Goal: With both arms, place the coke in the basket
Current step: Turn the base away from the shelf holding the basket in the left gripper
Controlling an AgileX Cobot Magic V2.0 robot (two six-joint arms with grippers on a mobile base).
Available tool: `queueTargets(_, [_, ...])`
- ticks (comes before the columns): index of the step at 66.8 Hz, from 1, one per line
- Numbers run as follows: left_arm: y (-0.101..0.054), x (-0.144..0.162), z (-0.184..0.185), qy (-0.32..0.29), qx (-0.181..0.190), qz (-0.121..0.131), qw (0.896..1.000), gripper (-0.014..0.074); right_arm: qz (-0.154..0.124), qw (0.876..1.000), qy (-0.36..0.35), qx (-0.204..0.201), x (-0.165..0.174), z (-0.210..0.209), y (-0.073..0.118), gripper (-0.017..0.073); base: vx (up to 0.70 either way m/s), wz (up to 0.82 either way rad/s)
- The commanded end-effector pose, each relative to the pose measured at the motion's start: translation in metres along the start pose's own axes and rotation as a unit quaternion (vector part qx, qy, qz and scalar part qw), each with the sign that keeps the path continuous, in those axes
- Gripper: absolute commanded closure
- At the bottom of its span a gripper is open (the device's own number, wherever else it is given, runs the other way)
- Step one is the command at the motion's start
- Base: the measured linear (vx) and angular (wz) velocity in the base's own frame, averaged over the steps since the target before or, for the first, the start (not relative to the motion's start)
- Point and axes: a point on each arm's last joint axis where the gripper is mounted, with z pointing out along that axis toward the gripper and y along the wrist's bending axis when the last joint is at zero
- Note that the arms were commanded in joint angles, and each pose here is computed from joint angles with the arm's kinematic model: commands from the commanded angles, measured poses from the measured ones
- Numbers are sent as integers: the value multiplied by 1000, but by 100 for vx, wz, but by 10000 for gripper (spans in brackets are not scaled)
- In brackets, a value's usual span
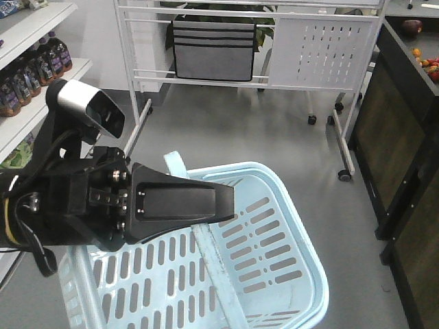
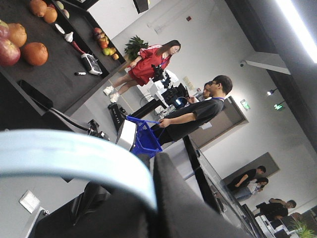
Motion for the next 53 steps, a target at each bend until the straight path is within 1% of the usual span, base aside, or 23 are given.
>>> queueTargets(1, [-35, 2, -3, 19, 116, 14, 993, 599, -11, 999, -37, -2, -5, -1, 1, 564, 24, -9])
queueTargets(53, [-35, 2, -3, 19, 116, 14, 993, 599, -11, 999, -38, -2, -5, -1, 1, 564, 28, -9])
